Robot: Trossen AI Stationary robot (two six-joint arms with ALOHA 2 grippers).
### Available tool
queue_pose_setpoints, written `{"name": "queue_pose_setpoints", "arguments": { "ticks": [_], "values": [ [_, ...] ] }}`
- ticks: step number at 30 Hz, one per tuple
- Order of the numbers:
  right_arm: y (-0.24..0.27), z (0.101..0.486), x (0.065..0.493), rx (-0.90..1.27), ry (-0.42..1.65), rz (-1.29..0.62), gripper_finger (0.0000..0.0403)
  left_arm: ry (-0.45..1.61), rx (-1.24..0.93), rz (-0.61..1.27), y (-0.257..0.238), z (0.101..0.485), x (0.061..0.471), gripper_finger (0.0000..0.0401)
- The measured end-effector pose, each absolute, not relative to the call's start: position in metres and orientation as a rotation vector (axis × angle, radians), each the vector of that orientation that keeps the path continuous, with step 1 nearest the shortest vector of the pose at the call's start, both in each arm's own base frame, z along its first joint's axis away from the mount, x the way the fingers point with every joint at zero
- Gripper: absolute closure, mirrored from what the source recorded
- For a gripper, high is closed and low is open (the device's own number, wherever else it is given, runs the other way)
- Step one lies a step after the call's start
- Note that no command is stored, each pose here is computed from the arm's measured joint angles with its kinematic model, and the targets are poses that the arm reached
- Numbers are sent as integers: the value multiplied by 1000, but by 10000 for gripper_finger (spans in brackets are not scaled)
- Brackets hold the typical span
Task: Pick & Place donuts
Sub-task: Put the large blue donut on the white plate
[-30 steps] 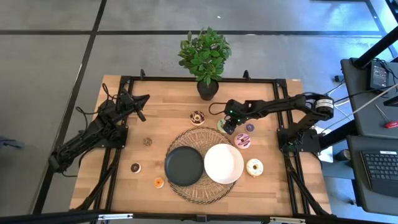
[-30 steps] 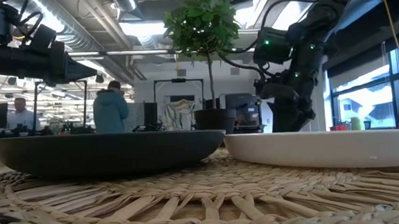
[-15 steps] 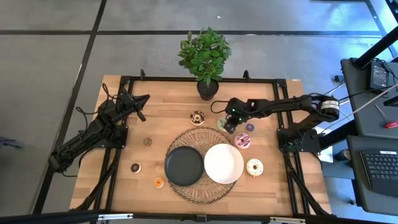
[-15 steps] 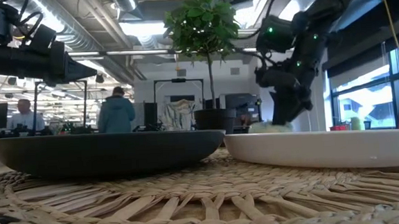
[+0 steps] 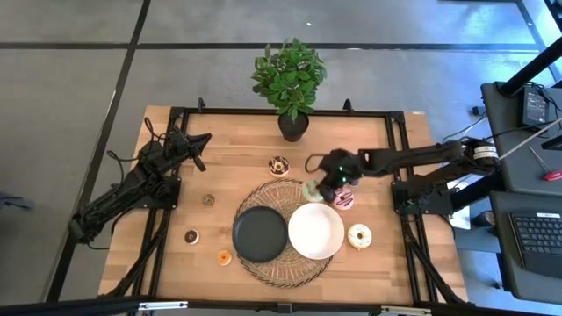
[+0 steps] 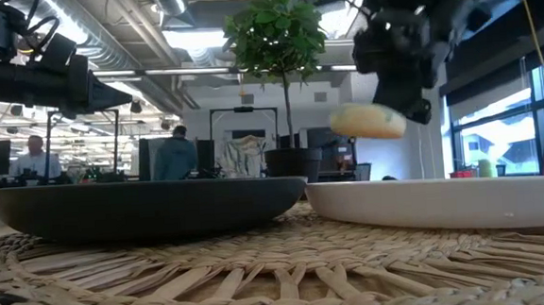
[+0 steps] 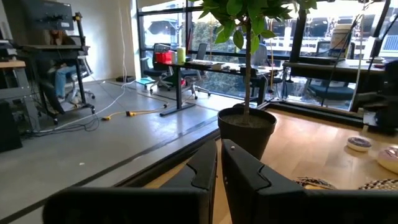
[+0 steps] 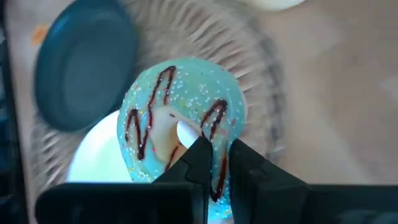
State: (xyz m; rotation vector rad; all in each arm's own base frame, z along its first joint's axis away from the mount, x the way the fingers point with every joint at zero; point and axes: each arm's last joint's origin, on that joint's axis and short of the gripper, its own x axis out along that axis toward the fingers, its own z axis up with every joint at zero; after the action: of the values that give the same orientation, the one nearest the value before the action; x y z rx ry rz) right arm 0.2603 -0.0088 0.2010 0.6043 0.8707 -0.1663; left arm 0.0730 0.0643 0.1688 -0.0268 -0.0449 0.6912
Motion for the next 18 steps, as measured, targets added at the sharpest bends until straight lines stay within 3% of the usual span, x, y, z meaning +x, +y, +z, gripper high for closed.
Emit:
{"name": "queue_pose_setpoints", "arguments": {
  "ticks": [9, 18],
  "values": [
    [43, 200, 258, 623, 888, -151, 365, -45, -26, 692, 64, 169, 73, 381],
    [58, 179, 263, 553, 934, -232, 362, -45, -27, 692, 64, 169, 73, 381]
  ]
}}
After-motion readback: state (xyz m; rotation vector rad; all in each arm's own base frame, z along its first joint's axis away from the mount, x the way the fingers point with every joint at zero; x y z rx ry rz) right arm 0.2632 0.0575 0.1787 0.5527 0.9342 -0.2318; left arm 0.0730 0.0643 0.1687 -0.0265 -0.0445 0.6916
